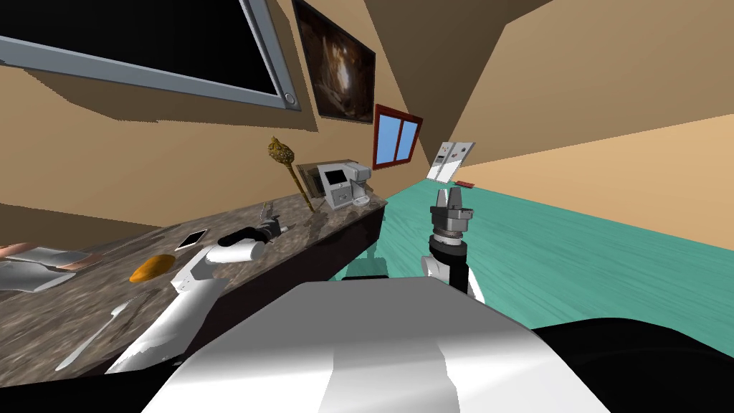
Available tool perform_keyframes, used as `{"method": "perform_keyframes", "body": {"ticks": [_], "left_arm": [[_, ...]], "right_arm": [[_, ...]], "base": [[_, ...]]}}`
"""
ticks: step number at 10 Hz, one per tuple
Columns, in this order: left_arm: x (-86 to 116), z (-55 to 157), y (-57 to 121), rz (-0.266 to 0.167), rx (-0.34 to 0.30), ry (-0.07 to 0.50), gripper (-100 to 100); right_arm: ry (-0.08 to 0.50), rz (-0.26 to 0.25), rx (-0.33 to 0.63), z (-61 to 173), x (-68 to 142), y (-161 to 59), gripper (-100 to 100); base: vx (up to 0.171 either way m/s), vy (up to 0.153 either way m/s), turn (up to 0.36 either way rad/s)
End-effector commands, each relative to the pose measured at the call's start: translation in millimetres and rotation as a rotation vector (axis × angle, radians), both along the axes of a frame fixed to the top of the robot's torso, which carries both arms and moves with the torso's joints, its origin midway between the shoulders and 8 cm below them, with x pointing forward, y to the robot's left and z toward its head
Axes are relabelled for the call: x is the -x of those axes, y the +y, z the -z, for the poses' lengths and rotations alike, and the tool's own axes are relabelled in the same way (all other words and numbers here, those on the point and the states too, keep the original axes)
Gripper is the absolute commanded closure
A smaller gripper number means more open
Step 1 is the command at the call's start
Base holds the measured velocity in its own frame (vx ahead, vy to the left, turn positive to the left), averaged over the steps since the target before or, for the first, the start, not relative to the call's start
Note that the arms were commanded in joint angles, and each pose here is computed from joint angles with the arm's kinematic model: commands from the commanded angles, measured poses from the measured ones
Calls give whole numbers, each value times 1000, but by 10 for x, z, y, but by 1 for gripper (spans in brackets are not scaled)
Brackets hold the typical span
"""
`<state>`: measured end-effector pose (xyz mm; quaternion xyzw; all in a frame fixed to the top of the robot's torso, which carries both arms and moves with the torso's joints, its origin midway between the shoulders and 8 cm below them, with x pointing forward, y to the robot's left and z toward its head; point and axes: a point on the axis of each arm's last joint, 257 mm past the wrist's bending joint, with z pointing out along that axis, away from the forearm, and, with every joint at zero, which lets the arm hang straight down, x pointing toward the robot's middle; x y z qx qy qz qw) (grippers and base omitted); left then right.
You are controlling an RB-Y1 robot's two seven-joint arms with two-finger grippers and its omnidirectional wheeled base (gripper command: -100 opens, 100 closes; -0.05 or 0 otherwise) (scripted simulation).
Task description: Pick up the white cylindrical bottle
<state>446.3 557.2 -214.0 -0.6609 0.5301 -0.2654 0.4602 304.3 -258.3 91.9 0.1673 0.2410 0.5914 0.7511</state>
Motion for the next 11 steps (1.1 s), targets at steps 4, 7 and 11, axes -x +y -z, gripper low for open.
{"method": "perform_keyframes", "body": {"ticks": [4, 7, 11], "left_arm": [[128, 243, 308, -90, 89, 120, -100], [228, 371, 402, -132, 129, 185, -100], [390, 535, 594, -222, 226, 284, -100]], "right_arm": [[0, 0, 0, 0, 0, 0, 0], [0, 0, 0, 0, 0, 0, 0], [0, 0, 0, 0, 0, 0, 0]], "base": [[17, 15, -45], [22, 21, -35], [29, 27, -44]]}}
